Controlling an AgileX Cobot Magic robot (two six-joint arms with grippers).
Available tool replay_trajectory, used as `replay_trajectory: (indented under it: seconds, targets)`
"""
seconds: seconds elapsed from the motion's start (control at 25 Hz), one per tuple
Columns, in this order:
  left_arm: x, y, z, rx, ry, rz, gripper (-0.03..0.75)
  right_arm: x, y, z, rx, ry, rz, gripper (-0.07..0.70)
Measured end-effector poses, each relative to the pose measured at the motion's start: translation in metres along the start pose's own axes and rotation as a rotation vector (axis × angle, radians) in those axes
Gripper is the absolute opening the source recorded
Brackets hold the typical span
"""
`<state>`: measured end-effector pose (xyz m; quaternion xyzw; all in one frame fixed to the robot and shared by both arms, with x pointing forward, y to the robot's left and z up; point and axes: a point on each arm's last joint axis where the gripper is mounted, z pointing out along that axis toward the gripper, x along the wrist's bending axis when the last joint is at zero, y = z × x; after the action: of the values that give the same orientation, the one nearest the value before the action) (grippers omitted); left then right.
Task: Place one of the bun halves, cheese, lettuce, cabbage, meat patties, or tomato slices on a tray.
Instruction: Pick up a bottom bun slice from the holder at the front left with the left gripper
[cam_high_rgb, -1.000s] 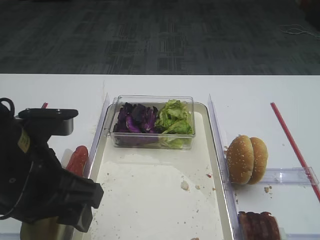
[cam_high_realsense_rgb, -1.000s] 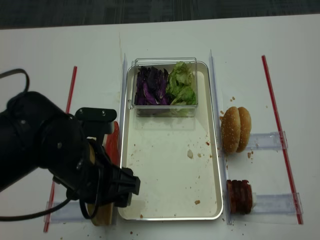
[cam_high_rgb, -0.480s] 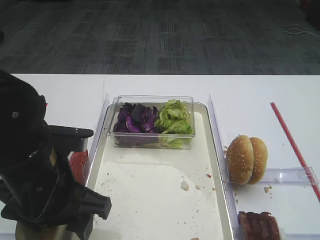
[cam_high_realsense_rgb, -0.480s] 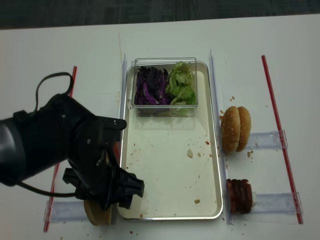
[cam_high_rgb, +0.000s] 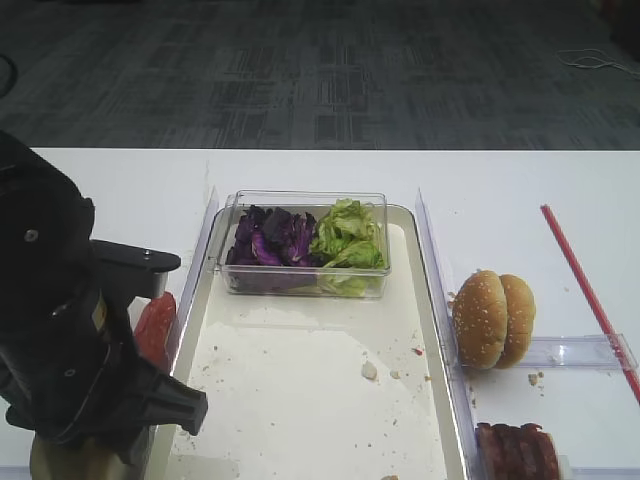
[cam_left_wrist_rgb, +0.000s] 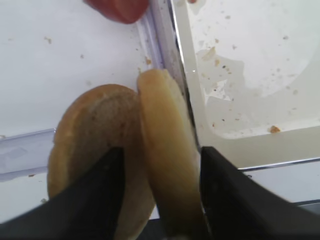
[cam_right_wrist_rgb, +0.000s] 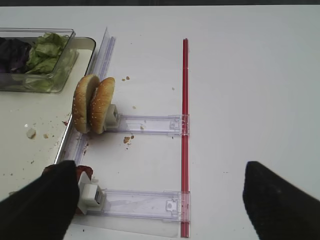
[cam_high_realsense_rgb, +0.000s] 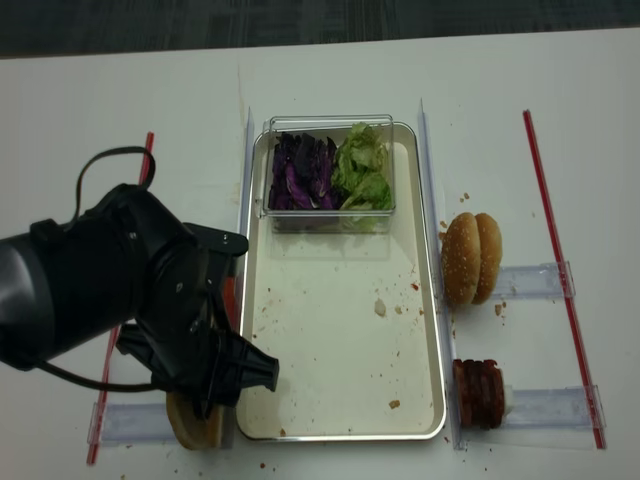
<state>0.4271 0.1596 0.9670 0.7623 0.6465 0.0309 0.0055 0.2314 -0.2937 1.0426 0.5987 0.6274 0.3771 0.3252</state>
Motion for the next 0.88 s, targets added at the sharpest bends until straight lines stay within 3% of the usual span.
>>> replay_trajectory:
  seconds: [0.24,0.36,0.88]
  targets:
    - [0.002,0.0,0.0,0.001,0.027,0.014,0.179,0.0,0.0,0.0,0.0,0.0,0.0,0.689]
    - [0.003,0.0,0.0,0.002,0.029,0.015,0.132,0.0,0.0,0.0,0.0,0.0,0.0,0.689]
    - [-0.002,0.009,-0.015,-0.02,0.021,0.014,0.098,0.0,0.0,0.0,0.0,0.0,0.011,0.689]
